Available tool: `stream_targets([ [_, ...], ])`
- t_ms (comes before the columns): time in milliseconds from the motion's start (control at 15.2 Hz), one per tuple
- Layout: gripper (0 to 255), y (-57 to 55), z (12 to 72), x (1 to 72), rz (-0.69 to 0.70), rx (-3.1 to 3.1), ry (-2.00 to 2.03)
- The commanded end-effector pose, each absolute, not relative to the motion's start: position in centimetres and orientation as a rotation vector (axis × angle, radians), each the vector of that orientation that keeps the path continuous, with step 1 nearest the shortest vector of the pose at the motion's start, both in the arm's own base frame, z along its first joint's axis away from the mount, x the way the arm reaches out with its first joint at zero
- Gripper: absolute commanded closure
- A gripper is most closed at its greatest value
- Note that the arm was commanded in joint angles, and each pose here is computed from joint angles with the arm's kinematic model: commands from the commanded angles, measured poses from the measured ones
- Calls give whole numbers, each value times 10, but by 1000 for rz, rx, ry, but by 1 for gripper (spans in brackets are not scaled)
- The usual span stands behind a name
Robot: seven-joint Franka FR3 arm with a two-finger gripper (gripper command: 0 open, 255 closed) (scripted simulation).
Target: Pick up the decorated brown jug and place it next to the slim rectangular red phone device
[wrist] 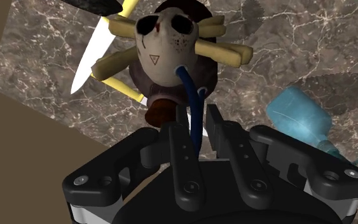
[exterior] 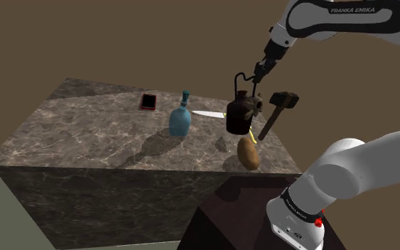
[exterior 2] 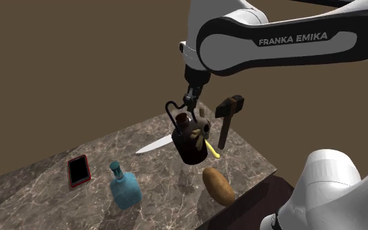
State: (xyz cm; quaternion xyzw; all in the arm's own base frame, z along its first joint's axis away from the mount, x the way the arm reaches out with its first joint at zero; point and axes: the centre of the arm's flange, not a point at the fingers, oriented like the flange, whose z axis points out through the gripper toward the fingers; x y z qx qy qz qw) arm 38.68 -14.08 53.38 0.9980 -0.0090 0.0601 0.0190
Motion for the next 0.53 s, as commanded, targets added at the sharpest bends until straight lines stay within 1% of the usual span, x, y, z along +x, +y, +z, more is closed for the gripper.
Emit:
stream_targets([
  [0,255,-141,547,386,193,3096,-28],
  [462,255,-141,584,386,193,3096,-28],
])
